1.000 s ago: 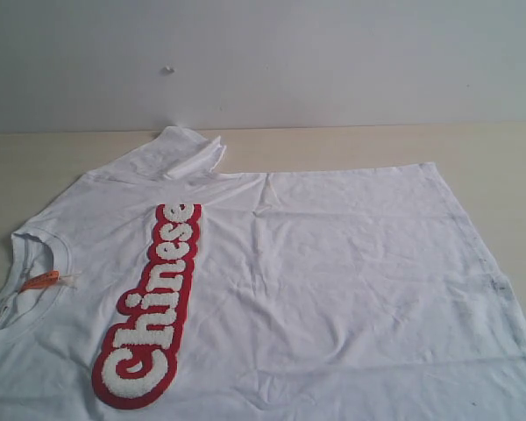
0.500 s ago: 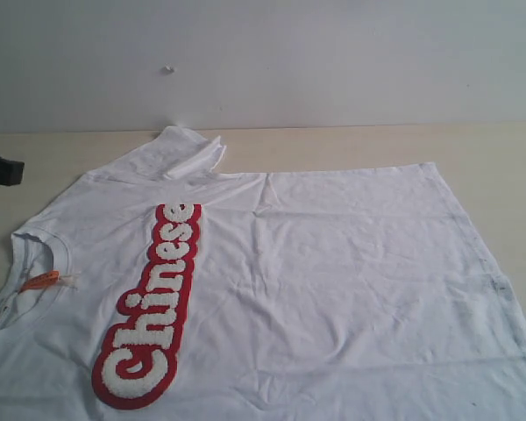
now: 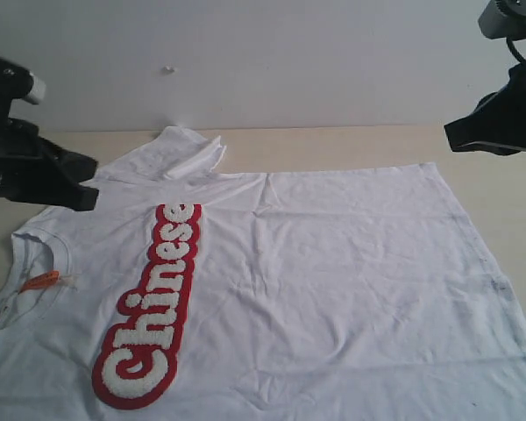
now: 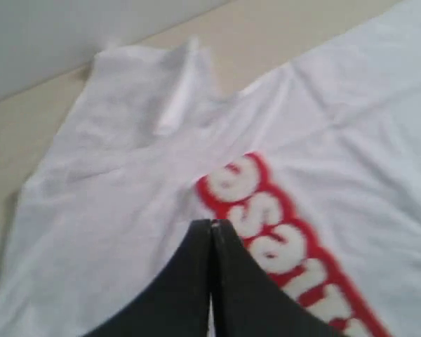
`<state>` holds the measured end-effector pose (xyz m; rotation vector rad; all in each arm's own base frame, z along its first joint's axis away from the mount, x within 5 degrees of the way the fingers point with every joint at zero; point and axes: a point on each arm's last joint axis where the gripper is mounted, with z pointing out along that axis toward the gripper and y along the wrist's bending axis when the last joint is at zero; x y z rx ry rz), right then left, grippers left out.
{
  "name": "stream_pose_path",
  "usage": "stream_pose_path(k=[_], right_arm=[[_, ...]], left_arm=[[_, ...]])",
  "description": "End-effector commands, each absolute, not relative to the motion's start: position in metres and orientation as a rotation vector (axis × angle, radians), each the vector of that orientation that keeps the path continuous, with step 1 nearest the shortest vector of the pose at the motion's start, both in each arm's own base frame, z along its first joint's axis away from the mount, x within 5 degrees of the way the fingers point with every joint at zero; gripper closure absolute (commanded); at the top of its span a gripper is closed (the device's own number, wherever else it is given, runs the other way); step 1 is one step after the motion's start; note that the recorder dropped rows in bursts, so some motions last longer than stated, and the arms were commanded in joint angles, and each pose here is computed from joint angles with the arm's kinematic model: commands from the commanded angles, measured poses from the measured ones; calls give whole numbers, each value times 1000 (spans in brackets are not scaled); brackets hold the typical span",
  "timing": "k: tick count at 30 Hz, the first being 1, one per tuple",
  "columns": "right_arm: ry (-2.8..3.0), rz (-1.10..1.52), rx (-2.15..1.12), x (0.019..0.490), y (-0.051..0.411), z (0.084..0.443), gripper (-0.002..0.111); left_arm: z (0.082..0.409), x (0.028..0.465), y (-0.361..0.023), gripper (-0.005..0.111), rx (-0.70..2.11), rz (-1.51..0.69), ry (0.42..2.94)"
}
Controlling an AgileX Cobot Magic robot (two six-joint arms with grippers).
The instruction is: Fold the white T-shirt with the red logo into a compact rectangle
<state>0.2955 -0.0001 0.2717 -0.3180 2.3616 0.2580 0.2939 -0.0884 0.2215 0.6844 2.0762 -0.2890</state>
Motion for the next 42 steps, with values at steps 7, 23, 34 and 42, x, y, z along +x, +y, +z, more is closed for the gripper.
stream_pose_path(k=[7,23,34,42], right_arm=[[2340,281,-488,297,5,274,108],[2388,26,-659,307,-10,253,108],[2467,-63,-1095,312,-14,213,108],[2479,-71,-1110,315,-15,206,108]], left_arm=[[202,323,-93,107,649,-268,2189],[202,333,-73,107,1690,-186,2561],[173,334,-64,70,1980,122,2255],[156,338,-57,2,2056,294,2138]])
